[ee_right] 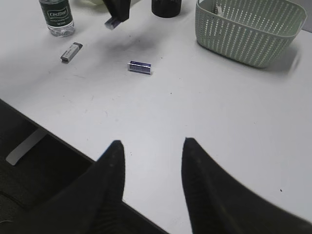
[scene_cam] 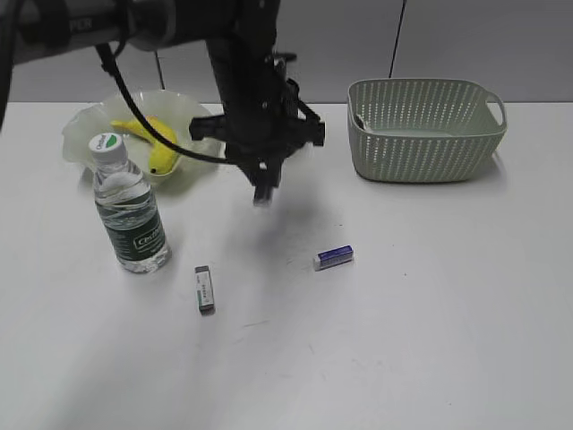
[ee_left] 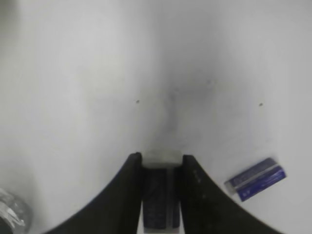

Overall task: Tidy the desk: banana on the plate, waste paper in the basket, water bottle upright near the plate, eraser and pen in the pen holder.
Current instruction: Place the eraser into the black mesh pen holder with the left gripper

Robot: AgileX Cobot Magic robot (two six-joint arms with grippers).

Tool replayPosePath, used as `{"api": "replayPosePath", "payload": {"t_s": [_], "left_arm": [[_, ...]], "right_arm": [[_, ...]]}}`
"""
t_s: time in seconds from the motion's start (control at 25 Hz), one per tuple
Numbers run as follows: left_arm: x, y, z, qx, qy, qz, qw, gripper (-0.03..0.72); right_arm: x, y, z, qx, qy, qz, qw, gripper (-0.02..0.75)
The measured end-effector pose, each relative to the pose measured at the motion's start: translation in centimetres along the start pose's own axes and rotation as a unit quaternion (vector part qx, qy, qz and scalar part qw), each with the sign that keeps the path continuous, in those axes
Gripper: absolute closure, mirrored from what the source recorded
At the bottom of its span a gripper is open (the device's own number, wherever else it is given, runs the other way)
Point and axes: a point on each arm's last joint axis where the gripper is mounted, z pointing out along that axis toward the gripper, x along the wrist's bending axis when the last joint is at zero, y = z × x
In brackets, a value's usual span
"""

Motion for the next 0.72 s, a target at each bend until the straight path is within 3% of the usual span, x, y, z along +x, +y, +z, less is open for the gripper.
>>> {"api": "replayPosePath", "payload": {"t_s": [0.16, 0.28, 0.56, 0.72], "left_arm": [[-0.5, 1.5, -4.5, -0.073, -0.024, 0.02, 0.997, 0.511], [-0.8, 3.0, -6.6, -0.142, -0.053, 0.019, 0.988, 0.511], [-0.4, 6.4, -7.9, -0.315, -0.076, 0.037, 0.945, 0.511], [-0.4, 7.8, -7.0, -0.374, -0.083, 0.05, 0.922, 0.511]], "right_arm": [[0.0, 0.0, 0.0, 0.0, 0.0, 0.0, 1.0, 0.416], [0.0, 0.0, 0.0, 0.0, 0.0, 0.0, 1.0, 0.416], [0.0, 0.0, 0.0, 0.0, 0.0, 0.0, 1.0, 0.416], [0.0, 0.0, 0.0, 0.0, 0.0, 0.0, 1.0, 0.416]]}}
